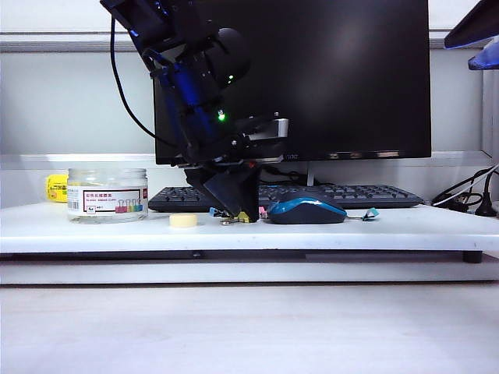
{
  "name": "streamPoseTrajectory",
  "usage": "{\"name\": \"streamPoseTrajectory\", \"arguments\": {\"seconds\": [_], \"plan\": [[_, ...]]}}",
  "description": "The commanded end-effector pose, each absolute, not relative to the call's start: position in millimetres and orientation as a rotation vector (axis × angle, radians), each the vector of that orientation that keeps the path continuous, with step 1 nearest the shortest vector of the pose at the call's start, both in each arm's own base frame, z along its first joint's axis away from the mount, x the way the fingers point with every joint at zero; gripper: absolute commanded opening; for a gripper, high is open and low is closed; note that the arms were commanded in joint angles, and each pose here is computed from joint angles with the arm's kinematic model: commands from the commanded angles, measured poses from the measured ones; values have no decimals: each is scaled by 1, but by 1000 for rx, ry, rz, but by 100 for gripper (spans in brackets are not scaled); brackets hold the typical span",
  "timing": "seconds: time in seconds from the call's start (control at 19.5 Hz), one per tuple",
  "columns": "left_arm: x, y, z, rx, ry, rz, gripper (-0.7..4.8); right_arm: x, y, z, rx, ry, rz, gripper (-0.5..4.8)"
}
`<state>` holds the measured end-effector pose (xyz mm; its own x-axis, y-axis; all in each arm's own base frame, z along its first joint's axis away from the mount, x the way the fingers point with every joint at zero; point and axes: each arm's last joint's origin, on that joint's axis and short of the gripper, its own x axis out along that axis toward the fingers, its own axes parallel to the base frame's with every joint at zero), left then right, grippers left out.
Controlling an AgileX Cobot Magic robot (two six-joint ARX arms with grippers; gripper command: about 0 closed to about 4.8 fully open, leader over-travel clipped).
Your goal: Pick up the clips with the largest number of clips of the same color on the table and place them in a round transparent plastic box.
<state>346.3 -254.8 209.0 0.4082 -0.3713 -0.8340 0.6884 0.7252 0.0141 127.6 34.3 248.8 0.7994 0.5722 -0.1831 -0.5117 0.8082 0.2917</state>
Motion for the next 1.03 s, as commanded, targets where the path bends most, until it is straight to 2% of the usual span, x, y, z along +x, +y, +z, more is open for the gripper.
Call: {"name": "streamPoseTrajectory", "arguments": {"seconds": [0.05,0.21,0.51,0.67,1.03], "plan": [[344,-254,206,393,962,-693,111,128,34,252,227,245,593,202],[341,-252,216,391,952,-693,111,128,34,252,227,245,593,202],[326,-239,268,409,824,-672,111,128,34,252,227,246,593,202],[320,-216,289,525,811,-521,111,128,34,252,227,245,593,202],[346,-132,297,384,922,-393,111,127,35,252,229,248,615,202]]}}
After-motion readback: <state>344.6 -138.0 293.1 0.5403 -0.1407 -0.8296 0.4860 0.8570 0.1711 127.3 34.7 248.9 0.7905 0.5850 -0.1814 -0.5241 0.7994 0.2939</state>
